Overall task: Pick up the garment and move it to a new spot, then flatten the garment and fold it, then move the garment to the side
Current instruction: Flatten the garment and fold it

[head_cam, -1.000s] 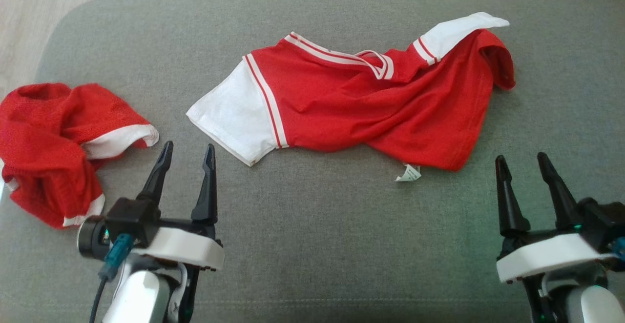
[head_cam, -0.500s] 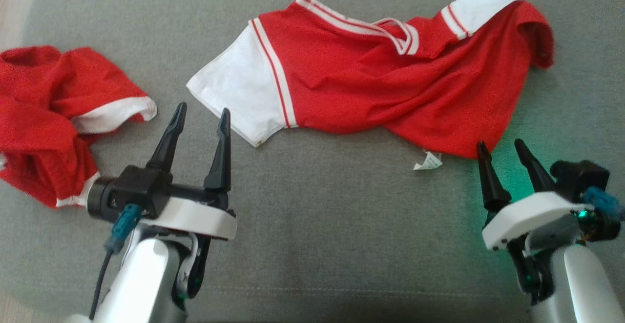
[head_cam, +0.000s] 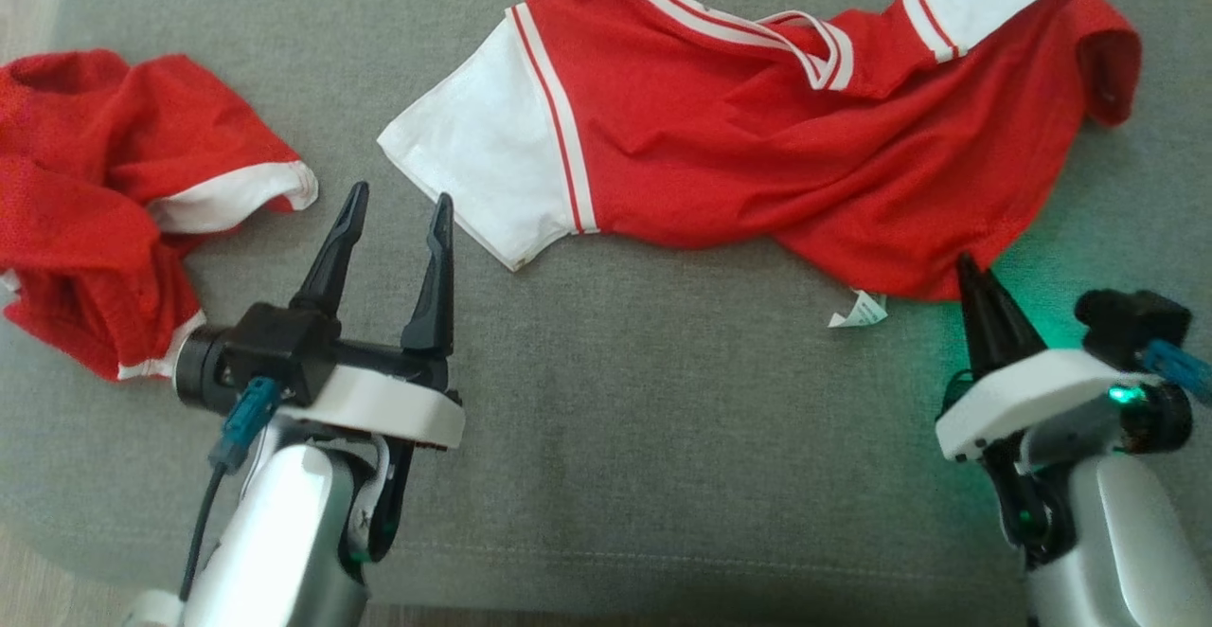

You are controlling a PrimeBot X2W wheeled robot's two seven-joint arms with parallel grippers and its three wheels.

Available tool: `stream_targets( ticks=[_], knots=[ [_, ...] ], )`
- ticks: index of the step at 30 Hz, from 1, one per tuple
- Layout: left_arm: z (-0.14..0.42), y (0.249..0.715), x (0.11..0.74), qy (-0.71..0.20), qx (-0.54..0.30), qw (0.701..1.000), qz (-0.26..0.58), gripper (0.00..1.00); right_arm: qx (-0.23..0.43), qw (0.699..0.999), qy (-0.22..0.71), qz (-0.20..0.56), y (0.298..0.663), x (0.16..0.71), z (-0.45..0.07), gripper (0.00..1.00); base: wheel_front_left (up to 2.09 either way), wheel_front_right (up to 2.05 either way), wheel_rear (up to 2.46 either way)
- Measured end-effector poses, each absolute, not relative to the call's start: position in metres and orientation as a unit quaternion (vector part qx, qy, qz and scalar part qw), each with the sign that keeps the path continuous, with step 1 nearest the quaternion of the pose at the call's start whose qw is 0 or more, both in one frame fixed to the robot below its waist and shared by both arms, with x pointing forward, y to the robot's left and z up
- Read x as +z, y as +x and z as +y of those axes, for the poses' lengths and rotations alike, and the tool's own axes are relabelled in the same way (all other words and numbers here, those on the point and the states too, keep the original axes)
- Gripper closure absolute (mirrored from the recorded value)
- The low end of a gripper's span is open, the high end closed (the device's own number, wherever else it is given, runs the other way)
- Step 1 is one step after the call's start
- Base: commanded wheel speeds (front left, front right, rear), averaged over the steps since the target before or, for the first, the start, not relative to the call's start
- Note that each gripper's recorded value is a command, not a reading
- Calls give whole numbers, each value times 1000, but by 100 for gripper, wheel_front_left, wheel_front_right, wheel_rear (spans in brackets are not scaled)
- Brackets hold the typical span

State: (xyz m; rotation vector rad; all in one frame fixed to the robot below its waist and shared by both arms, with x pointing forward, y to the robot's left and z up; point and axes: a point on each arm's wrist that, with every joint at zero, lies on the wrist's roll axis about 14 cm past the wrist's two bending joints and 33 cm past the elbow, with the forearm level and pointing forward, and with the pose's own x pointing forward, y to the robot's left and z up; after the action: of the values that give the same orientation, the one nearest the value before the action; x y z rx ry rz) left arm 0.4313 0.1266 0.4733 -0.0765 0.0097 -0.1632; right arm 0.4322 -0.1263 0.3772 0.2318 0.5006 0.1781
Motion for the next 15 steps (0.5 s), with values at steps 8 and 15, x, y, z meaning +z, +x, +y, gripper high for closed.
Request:
stream_targets(
  ticks=[8, 15],
  knots=[
    [120, 431, 484, -40, -91, 995, -10, 0, 58, 978, 91, 181, 415, 426, -165, 100, 0, 0, 0],
    [119, 433, 495, -40, -90, 995, -25, 0, 13, 983, 57, 173, 398, 456, -209, 100, 0, 0, 0]
  ],
)
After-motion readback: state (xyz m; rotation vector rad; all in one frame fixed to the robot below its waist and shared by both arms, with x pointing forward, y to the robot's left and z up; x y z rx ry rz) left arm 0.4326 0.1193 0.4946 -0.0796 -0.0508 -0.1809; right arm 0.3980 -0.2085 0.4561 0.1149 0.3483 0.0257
